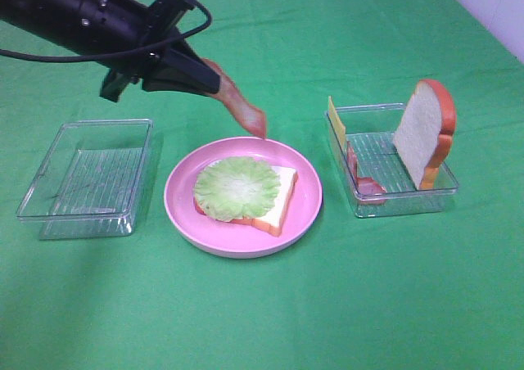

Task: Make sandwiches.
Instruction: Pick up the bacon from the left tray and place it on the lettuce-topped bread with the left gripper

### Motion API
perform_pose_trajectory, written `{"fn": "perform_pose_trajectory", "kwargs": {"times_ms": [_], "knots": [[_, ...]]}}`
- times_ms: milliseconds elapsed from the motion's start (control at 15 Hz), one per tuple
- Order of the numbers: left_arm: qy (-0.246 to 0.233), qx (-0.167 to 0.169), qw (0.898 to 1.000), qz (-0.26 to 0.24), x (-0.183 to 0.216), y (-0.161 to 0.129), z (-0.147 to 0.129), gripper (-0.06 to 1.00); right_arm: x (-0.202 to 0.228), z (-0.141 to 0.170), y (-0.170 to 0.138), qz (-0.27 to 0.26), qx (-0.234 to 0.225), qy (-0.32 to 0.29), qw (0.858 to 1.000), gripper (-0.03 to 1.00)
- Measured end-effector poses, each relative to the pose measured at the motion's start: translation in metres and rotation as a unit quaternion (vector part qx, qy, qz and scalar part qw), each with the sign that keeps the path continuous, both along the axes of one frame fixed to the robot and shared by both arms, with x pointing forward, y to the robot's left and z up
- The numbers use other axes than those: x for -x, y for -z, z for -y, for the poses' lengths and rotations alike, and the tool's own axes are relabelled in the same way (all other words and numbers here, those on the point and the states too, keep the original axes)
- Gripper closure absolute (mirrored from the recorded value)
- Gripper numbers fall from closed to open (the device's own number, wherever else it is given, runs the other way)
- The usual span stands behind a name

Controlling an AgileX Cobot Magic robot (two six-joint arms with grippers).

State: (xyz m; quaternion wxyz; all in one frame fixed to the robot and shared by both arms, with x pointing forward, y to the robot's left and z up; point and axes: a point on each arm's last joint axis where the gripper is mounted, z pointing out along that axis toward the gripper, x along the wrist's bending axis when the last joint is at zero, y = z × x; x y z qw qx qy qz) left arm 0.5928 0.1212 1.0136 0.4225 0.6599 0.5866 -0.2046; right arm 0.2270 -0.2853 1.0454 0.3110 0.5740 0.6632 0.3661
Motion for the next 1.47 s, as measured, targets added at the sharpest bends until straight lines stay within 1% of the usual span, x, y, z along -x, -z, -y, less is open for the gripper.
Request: {"fn": "perform_pose_trajectory", "kwargs": {"times_ms": [67,133,200,400,533,667,800,1067,1267,1333,1467], "knots": [[0.013,0.013,1.0,-0.004,0.001,0.008,0.013,0.94,0.0,0.0,0.0,0.0,0.0,0.0,1.0,0.22],[0.027,0.018,0.999,-0.008,0.001,0.017,0.025,0.94,0.0,0.0,0.0,0.0,0.0,0.0,1.0,0.22],[0.029,0.013,0.999,-0.011,-0.002,0.028,0.034,0.94,0.0,0.0,0.0,0.0,0.0,0.0,1.0,0.22],[0.005,-0.011,0.999,-0.031,-0.016,0.065,0.038,0.94,0.0,0.0,0.0,0.0,0.0,0.0,1.0,0.22],[0.011,-0.015,0.998,-0.054,-0.016,0.083,0.039,0.94,0.0,0.0,0.0,0.0,0.0,0.0,1.0,0.22],[0.015,-0.009,0.998,-0.055,-0.016,0.084,0.041,0.94,0.0,0.0,0.0,0.0,0.0,0.0,1.0,0.22],[0.023,0.007,0.998,-0.058,-0.013,0.081,0.048,0.94,0.0,0.0,0.0,0.0,0.0,0.0,1.0,0.22],[0.038,0.018,0.997,-0.064,-0.01,0.079,0.051,0.94,0.0,0.0,0.0,0.0,0.0,0.0,1.0,0.22],[0.044,0.032,0.997,-0.051,-0.016,0.068,0.054,0.94,0.0,0.0,0.0,0.0,0.0,0.0,1.0,0.22],[0.045,0.033,0.997,-0.047,-0.017,0.066,0.055,0.94,0.0,0.0,0.0,0.0,0.0,0.0,1.0,0.22],[0.051,0.025,0.998,-0.038,-0.017,0.066,0.054,0.94,0.0,0.0,0.0,0.0,0.0,0.0,1.0,0.22]]}}
